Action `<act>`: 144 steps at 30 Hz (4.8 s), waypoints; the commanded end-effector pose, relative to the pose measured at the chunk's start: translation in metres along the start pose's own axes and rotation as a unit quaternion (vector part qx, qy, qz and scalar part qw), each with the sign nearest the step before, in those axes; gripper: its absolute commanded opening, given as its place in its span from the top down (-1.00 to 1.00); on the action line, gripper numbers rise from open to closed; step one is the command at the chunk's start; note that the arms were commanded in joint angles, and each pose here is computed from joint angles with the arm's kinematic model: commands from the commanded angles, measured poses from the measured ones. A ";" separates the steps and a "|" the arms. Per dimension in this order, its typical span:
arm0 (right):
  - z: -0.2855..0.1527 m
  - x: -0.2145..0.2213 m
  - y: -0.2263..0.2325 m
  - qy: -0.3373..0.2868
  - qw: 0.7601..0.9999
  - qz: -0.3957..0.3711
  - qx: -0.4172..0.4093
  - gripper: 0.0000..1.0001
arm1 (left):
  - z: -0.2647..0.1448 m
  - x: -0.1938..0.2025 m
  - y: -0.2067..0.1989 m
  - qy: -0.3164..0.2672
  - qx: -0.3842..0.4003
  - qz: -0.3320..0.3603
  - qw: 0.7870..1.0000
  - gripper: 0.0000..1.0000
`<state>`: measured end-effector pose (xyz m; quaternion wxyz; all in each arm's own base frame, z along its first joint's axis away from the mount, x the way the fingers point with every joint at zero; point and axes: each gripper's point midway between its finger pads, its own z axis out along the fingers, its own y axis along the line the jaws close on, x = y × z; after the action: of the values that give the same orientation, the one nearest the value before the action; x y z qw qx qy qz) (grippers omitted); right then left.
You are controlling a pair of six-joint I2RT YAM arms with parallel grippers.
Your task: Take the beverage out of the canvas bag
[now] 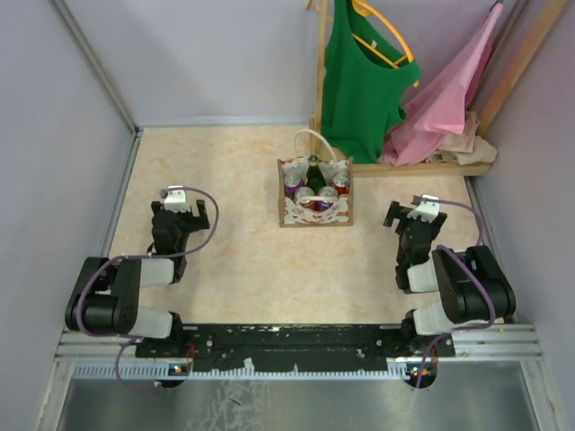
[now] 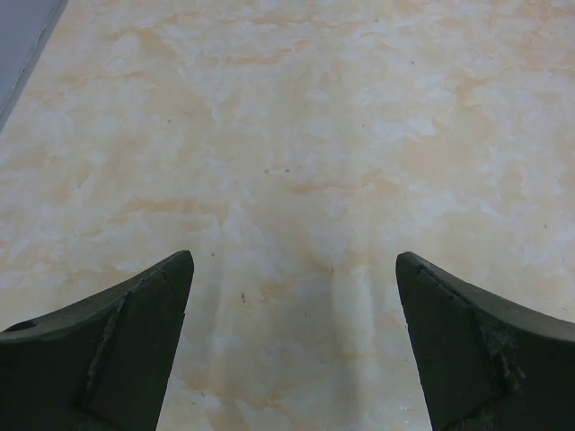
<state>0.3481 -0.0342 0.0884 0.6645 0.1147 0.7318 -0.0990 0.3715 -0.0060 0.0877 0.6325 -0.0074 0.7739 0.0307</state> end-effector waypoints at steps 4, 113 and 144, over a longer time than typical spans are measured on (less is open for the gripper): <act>0.006 -0.021 0.001 -0.034 0.999 0.014 0.002 -0.98 | 0.004 -0.020 -0.001 -0.028 0.004 -0.007 1.000 -1.00; 0.006 -0.021 0.002 -0.034 0.999 0.013 0.001 -0.98 | -0.050 -0.076 -0.349 0.230 0.403 0.183 0.866 -0.65; 0.006 -0.021 0.002 -0.034 0.999 0.013 0.001 -0.98 | -0.038 -0.109 -0.358 0.166 0.401 0.182 0.883 -0.71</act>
<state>0.3481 -0.0342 0.0884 0.6645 0.1147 0.7318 -0.0990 0.3678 -0.3631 0.1524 0.3811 0.3787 0.8267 -0.1671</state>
